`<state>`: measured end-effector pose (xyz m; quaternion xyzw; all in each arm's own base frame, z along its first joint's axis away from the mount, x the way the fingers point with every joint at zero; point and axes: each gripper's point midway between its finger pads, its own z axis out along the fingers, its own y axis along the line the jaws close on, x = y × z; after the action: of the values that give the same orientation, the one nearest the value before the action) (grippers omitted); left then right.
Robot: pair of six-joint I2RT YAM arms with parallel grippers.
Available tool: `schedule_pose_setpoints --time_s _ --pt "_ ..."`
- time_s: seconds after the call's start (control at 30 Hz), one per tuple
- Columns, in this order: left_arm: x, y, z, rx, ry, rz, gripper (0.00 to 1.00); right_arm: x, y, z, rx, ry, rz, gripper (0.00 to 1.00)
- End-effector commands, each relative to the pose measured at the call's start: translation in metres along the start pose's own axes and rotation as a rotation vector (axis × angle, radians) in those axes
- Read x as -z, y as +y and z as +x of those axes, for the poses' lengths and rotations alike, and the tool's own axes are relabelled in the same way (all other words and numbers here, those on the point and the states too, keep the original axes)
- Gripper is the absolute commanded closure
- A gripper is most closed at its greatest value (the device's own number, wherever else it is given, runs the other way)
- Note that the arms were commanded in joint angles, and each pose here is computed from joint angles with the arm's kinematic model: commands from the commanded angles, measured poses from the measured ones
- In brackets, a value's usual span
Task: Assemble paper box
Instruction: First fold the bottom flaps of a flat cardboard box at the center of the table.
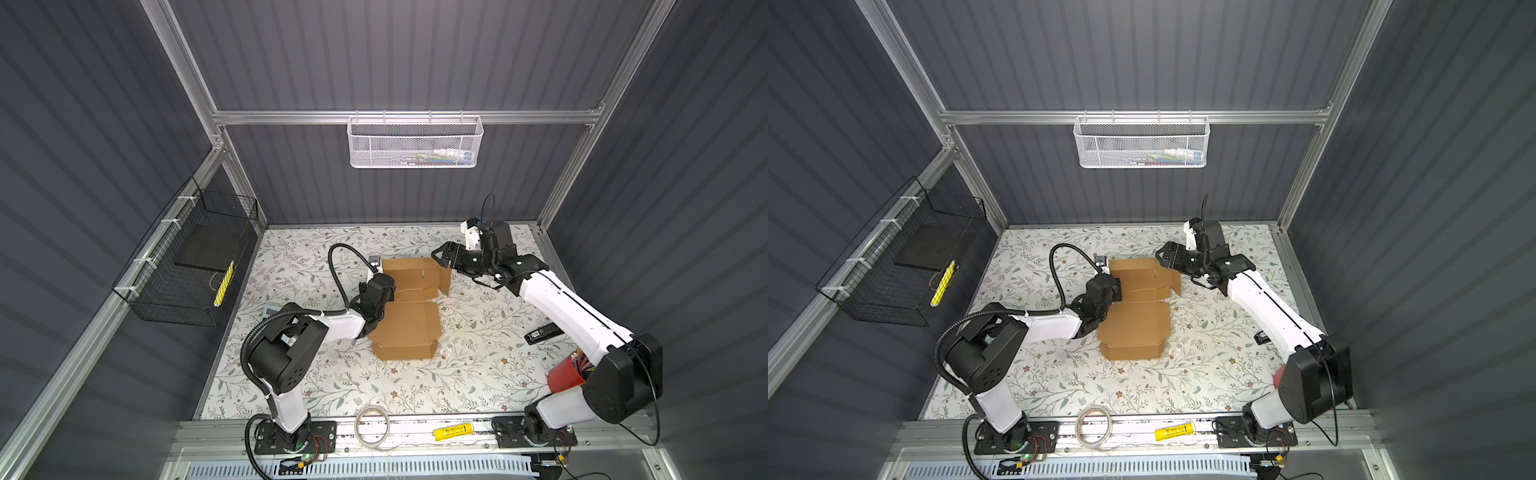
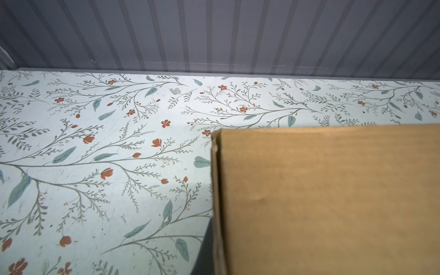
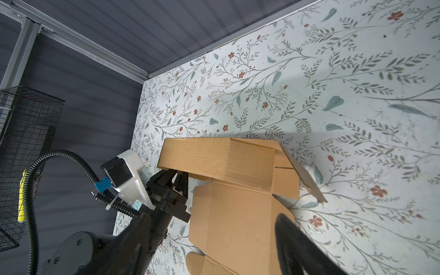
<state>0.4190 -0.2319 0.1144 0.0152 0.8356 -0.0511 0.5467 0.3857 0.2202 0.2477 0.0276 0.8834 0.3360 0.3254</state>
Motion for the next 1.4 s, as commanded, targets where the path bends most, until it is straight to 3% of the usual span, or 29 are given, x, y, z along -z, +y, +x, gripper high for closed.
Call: schedule_pose_setpoints --time_s 0.0,0.3,1.37 --pt "0.005 0.002 -0.001 0.022 0.008 0.013 1.00 -0.007 0.002 0.005 0.010 0.030 -0.012 0.18" --pt "0.005 -0.001 -0.002 0.028 0.010 0.031 1.00 -0.029 0.010 0.015 0.014 0.100 -0.042 0.20" --pt "0.002 -0.015 -0.002 0.064 0.023 0.088 1.00 -0.087 0.023 0.019 -0.016 0.161 -0.110 0.22"
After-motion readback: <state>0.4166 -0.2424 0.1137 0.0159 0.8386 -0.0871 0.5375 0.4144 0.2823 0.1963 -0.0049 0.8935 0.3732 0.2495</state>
